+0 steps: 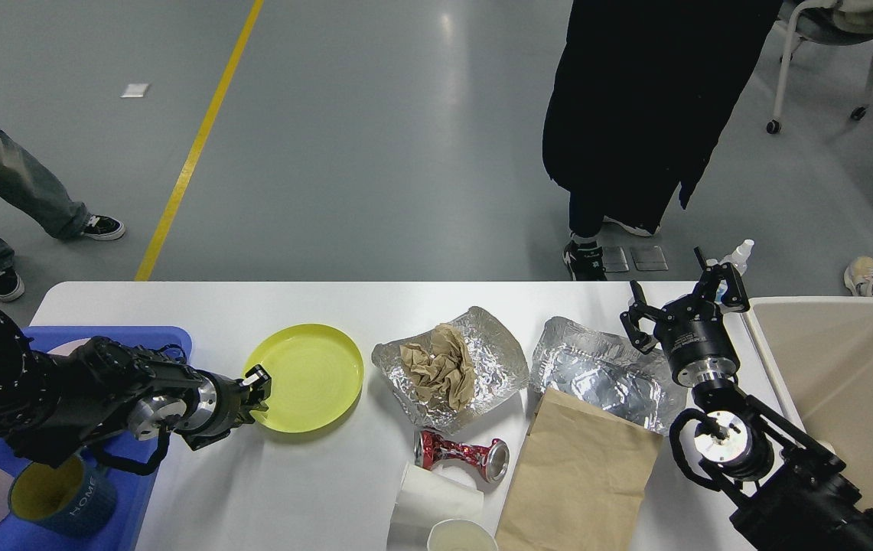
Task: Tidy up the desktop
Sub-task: 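Grasp the yellow plate rim with the left gripper, then lift the yellow plate and carry it over the blue tray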
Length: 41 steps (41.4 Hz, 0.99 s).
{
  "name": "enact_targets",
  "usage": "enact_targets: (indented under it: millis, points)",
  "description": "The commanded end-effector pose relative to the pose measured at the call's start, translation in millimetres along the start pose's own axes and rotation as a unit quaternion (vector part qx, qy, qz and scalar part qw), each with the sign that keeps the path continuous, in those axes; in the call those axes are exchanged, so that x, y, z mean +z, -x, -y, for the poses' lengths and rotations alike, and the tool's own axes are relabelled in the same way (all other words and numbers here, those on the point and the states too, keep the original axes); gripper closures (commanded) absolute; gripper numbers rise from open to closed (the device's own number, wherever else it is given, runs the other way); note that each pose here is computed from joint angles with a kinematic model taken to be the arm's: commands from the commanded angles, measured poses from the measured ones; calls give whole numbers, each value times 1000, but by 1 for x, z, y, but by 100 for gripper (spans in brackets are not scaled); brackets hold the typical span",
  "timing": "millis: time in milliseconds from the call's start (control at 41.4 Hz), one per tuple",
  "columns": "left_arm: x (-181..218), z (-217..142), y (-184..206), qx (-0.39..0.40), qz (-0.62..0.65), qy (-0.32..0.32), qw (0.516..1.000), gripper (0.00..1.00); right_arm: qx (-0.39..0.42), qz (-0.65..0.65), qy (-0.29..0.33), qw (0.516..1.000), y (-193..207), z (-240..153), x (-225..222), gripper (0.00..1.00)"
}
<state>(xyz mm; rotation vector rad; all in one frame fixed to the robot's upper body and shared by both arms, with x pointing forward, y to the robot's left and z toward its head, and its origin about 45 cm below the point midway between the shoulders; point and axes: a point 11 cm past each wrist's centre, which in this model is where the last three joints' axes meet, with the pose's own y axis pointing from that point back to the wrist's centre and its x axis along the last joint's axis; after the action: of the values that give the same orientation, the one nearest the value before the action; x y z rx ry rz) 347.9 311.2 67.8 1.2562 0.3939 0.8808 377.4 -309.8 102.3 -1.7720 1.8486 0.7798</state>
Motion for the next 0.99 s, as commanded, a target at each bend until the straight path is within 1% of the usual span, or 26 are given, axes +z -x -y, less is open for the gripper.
enact_targets:
  millis: [0,97,338,435,555,749,869,894,966]
  points:
    - [0,0,0,-2,0,0,1000,81,0,0,0,1000,0,0,0,0]
    - [-1,0,2,-13,-1,0,1000,87,0,0,0,1000,0,0,0,0]
    - [-2,0,5,-26,0,-2,1000,93,0,0,0,1000,0,0,0,0]
    - [-3,0,6,-28,0,-6,1000,100,0,0,0,1000,0,0,0,0]
    - [-6,-2,7,-38,0,-25,999,100,0,0,0,1000,0,0,0,0]
    - [4,-11,2,-48,6,-25,999,100,-1,0,0,1000,1,0,0,0]
    - [4,-32,-7,-67,4,-37,997,100,0,0,0,1000,0,0,0,0]
    - [8,-43,-14,-70,8,-39,997,100,0,0,0,1000,0,0,0,0]
    - [16,-62,-23,-69,21,-43,996,100,0,0,0,1000,0,0,0,0]
